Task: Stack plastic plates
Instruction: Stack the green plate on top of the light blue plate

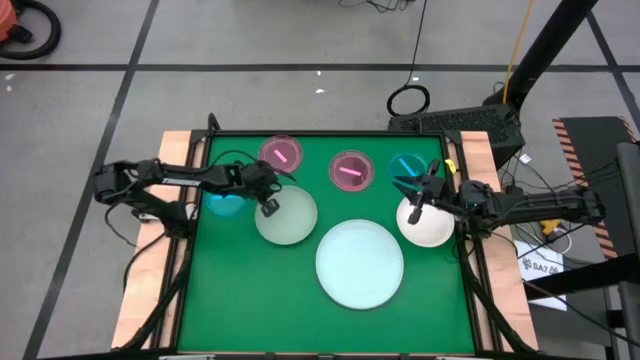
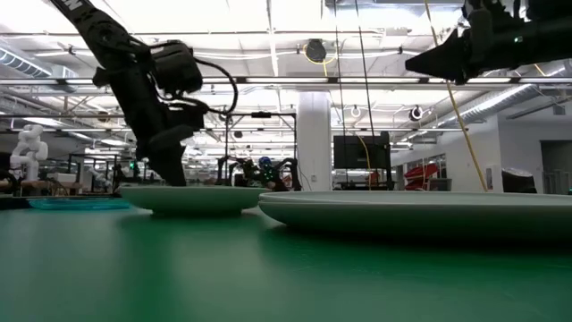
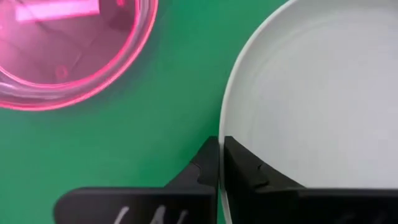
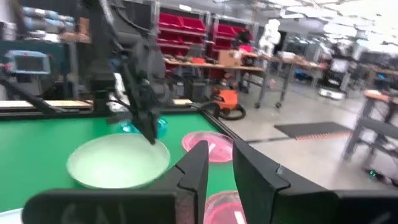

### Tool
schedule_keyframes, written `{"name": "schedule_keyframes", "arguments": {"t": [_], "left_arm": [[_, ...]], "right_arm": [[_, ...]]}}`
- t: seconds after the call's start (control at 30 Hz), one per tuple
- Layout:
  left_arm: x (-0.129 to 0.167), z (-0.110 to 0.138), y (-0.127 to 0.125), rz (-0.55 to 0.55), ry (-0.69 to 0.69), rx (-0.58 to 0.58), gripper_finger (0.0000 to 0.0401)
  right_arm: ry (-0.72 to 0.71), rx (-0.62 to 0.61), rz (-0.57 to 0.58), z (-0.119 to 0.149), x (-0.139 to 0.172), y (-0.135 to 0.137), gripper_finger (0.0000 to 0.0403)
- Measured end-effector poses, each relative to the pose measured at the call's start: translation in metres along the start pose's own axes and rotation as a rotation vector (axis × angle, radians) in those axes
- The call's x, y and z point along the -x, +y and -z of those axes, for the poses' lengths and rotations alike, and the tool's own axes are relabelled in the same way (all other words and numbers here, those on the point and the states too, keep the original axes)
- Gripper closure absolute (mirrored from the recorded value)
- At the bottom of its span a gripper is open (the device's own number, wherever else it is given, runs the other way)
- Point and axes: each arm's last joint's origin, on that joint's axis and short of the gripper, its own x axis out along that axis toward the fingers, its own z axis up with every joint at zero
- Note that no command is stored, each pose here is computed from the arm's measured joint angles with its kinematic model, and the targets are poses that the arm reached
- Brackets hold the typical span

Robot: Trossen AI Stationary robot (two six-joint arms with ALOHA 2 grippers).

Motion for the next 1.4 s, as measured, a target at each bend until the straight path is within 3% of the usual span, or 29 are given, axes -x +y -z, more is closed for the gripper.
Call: {"name": "schedule_keyframes", "arguments": {"t": [0.33, 0.73, 0.93, 1.2, 1.4], "left_arm": [[0.029, -0.006, -0.004, -0.045, -0.152, -0.002, 0.0393], [0.044, -0.016, -0.013, -0.044, -0.317, -0.01, 0.0393], [0.049, -0.024, -0.021, -0.049, -0.428, -0.05, 0.0393], [0.054, -0.03, -0.027, -0.04, -0.512, -0.075, 0.0393], [0.056, -0.035, -0.026, -0.077, -0.575, -0.005, 0.0393]], "right_arm": [[0.091, -0.051, -0.002, -0.018, -0.029, 0.01, 0.0332], [0.26, -0.07, 0.007, -0.027, -0.098, 0.031, 0.0324], [0.303, -0.204, -0.047, -0.028, -0.128, 0.033, 0.0282], [0.398, -0.51, -0.027, -0.024, -0.154, 0.025, 0.0238], [0.405, -0.537, -0.034, -0.028, -0.164, 0.024, 0.0234]]}}
